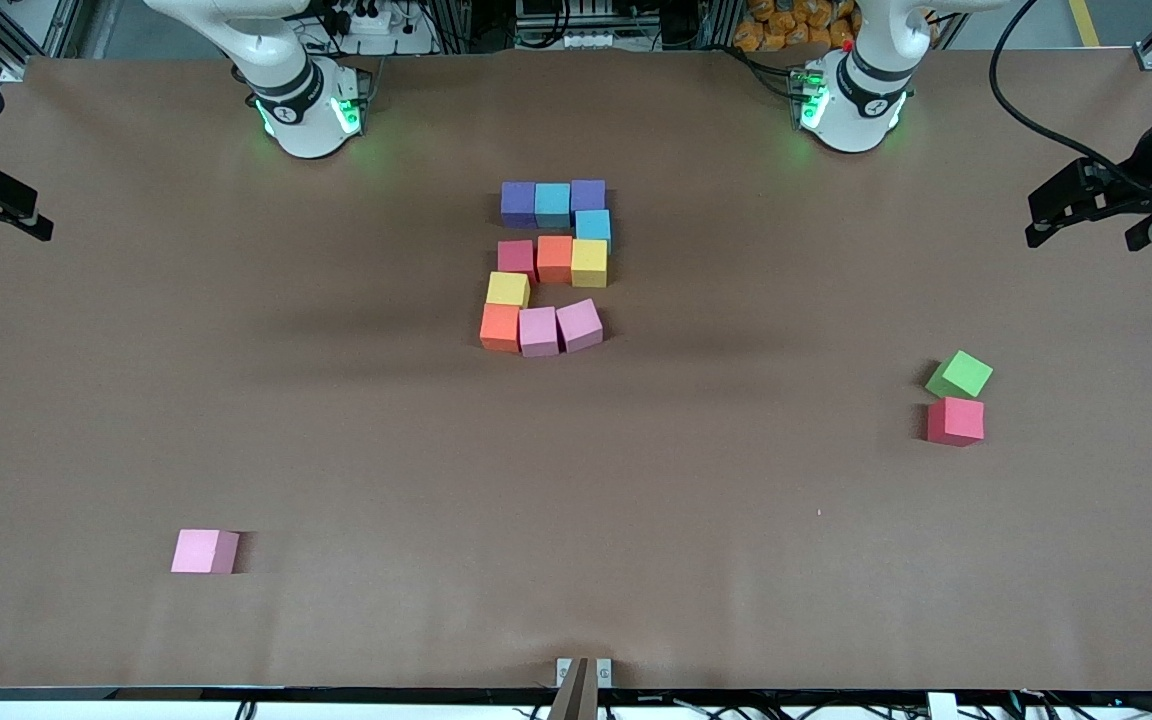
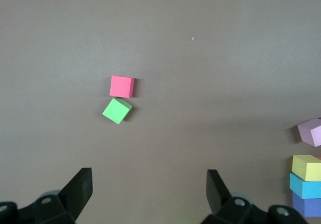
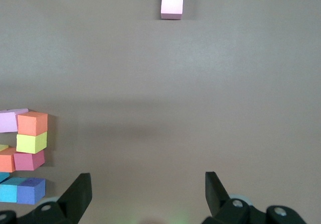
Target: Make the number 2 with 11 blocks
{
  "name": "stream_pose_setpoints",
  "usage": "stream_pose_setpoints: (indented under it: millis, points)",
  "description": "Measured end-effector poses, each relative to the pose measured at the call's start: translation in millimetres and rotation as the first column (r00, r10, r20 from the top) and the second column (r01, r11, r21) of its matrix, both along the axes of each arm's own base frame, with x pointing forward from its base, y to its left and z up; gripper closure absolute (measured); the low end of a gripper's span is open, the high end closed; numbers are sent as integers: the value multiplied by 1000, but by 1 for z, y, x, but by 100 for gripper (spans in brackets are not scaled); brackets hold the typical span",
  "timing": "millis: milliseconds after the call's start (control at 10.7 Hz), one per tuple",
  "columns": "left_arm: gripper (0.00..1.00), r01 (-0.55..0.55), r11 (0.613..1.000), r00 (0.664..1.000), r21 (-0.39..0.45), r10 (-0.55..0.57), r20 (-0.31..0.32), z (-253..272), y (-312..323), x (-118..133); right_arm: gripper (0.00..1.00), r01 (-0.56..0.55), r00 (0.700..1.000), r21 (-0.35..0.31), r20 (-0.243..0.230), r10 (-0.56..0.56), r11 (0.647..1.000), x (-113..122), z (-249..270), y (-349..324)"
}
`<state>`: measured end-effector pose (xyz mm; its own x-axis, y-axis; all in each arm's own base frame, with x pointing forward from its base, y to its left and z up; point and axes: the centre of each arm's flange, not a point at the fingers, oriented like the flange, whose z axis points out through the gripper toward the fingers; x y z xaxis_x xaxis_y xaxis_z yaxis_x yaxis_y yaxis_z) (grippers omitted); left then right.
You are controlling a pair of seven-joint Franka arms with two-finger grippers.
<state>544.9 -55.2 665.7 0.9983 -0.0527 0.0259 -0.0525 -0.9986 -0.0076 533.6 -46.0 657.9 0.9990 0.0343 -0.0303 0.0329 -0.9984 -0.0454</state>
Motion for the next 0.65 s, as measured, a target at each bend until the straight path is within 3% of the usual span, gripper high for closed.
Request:
stream_pose_setpoints:
  millis: [653]
  points:
    - [0,-24,1000,1000,0,24,-2,-1,6,1,0,-9,1000,-5,0,9,1000,0,0,4]
